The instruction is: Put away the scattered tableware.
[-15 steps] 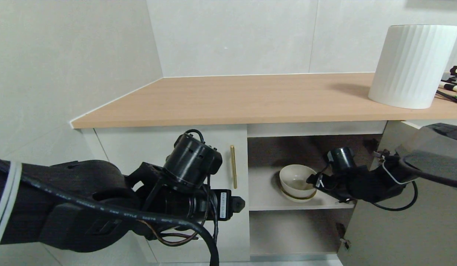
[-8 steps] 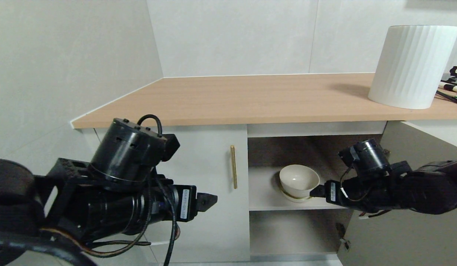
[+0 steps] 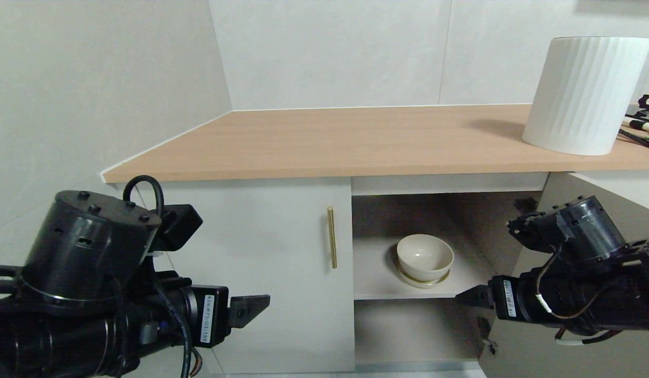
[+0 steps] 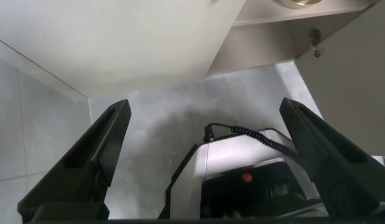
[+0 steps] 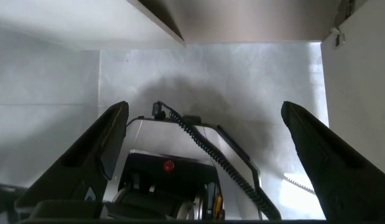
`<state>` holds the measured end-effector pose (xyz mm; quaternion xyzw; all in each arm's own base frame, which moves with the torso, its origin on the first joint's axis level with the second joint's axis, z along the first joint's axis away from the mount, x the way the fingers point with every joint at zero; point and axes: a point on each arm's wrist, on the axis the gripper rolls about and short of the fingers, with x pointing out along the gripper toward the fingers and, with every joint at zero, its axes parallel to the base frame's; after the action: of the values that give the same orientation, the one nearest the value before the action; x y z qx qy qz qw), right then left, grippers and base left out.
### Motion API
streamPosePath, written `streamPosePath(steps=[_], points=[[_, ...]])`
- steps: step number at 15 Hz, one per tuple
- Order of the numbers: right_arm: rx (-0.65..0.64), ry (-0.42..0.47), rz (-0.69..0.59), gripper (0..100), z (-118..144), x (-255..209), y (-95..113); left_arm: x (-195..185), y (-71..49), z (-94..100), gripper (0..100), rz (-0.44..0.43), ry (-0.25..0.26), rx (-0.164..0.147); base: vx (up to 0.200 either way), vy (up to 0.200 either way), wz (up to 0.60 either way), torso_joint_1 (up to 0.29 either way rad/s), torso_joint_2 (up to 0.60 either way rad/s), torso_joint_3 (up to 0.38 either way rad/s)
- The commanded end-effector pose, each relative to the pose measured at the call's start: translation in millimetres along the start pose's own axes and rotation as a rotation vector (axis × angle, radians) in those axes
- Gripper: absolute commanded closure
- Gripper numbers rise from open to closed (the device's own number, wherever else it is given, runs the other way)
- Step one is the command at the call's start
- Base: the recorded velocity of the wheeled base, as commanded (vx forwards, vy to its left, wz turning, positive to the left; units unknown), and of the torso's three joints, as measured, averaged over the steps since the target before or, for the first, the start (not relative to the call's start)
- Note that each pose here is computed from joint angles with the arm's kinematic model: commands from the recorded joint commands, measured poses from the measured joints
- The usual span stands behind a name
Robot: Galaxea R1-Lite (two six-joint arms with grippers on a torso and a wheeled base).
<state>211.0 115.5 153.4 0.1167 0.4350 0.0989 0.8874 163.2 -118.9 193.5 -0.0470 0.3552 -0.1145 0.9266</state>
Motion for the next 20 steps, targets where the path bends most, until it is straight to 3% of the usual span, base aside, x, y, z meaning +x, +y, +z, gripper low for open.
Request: streamPosePath(steps=[1,4,20], points=[[-0.006,-0.014,0.009,0,-2,-6,1,-1,0.1,0.7,0,-0.006,-0.013,-0.005,0.0,0.0,0.0,0.0,0.0,0.0],[-0.009,-0.029,0.016,0,-1,-12,0,2,-0.6,0.4,0,-0.006,-0.009,-0.006,0.0,0.0,0.0,0.0,0.0,0.0],[-0.035,-0.037,0.043,0,-8,-22,4,2,-1.1,0.6,0,-0.007,-0.008,-0.002,-0.2,0.0,0.0,0.003,0.0,0.002]])
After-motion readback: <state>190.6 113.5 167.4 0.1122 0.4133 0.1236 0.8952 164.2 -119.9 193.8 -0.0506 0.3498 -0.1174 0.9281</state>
